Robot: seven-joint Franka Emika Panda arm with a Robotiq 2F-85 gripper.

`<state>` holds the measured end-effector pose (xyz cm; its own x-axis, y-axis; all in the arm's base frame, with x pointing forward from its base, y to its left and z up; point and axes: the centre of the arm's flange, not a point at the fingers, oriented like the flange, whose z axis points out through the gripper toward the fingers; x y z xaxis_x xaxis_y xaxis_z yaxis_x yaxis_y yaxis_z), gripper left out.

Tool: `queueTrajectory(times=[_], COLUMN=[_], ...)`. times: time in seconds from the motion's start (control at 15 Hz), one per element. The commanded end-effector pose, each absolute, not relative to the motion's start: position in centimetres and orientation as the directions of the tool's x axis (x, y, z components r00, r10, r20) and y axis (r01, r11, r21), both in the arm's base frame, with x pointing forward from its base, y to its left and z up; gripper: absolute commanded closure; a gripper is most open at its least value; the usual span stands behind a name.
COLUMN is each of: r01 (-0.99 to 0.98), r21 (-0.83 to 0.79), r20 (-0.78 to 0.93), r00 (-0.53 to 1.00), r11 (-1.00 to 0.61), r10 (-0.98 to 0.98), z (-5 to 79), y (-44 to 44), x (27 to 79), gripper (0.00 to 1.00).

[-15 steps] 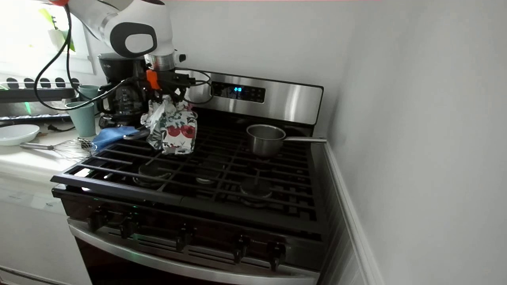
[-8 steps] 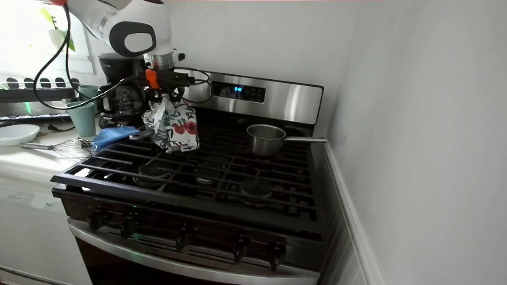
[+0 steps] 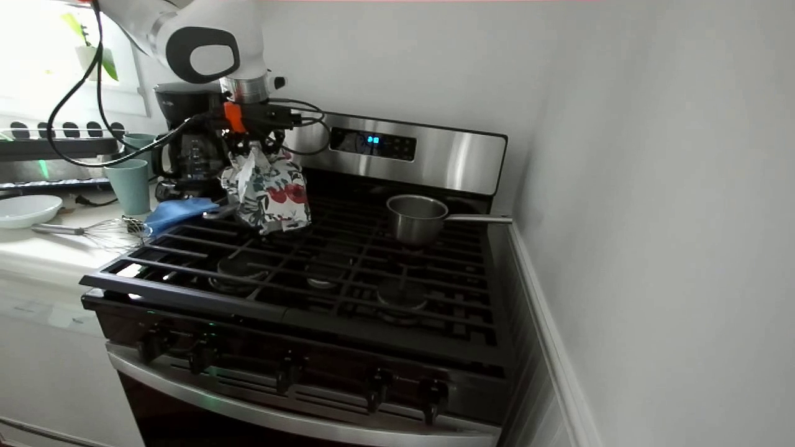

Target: Move the pot's lid to the stove using the tea towel

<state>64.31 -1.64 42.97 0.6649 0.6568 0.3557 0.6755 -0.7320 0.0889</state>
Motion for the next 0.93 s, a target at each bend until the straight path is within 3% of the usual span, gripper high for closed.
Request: queueTrajectory(times=[0.0,0.87], r01=[0.699,0.691], r21=[0.113,0.210], r20=[0.357,0.336], r00=[0.635,0.613], r11=[-0.707,-0.691], r10=[0.685,0.715], z=[44.8,51.7], y=[-1.5,-10.6], x=[63.9,61.9], gripper=[0.97,0.97])
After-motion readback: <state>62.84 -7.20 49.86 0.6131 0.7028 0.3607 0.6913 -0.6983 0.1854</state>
